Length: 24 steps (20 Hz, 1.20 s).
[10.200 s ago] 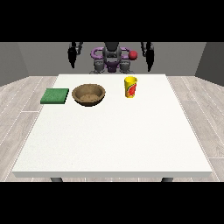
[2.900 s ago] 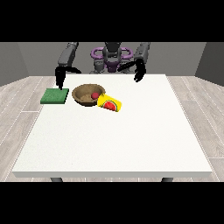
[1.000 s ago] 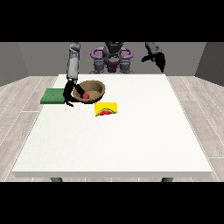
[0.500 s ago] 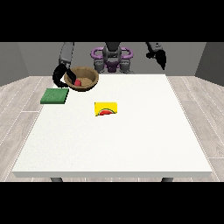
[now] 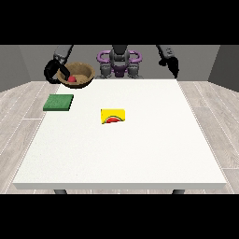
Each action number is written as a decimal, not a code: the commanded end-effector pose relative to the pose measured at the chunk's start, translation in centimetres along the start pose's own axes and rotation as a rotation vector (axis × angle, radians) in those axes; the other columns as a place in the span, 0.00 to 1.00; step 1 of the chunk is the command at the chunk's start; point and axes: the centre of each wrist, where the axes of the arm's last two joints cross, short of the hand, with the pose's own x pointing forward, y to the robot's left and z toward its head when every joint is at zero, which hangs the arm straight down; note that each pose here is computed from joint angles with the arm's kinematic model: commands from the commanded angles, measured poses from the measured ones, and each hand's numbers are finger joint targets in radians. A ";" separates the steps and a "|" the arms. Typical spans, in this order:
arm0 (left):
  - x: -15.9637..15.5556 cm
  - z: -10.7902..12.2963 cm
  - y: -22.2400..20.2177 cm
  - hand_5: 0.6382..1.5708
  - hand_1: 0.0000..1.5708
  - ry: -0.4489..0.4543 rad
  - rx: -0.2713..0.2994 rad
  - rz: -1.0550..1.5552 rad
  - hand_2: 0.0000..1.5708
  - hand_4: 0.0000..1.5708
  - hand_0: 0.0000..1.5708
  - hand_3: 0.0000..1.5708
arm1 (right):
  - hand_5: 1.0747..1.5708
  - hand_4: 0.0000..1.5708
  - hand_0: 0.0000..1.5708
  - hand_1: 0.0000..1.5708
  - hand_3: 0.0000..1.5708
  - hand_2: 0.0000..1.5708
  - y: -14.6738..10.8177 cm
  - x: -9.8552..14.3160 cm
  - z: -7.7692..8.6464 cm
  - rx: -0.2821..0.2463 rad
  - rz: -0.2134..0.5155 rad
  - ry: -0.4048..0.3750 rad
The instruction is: Pick the cup and pour the ball into the bowl, then pick the bowl and place it on the pad
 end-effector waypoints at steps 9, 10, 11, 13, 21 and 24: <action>6.7 -1.6 14.7 1.00 0.00 -0.160 0.096 0.030 0.00 0.83 0.00 0.00 | 1.00 0.55 1.00 1.00 0.00 1.00 -9.6 -4.2 -0.3 -0.124 -0.022 -0.066; 7.9 -1.6 17.5 1.00 0.00 -0.227 0.139 0.022 0.00 0.82 0.00 0.00 | 1.00 0.55 1.00 1.00 0.00 1.00 -11.0 -2.7 -0.5 -0.117 -0.067 -0.133; 8.8 -1.2 19.4 1.00 0.00 -0.230 0.139 0.036 0.00 0.82 0.00 0.00 | 1.00 0.55 1.00 1.00 0.00 1.00 -9.6 -3.5 -0.3 -0.131 -0.052 -0.133; 6.7 -0.1 20.9 1.00 0.00 -0.261 0.191 0.056 0.00 0.82 0.00 0.00 | 1.00 0.51 1.00 1.00 0.00 1.00 -7.7 -0.7 -0.4 -0.139 -0.061 -0.216; 8.9 0.5 24.5 0.99 0.00 -0.299 0.163 0.051 0.00 0.75 0.00 0.00 | 0.98 0.35 1.00 1.00 0.16 1.00 -10.7 -0.7 -1.1 -0.214 -0.165 -0.136; 9.6 0.0 24.0 0.99 0.00 -0.324 0.178 0.052 0.00 0.76 0.00 0.00 | 0.96 0.00 0.78 0.78 0.83 0.90 -14.6 -1.5 -1.1 -0.313 -0.135 -0.147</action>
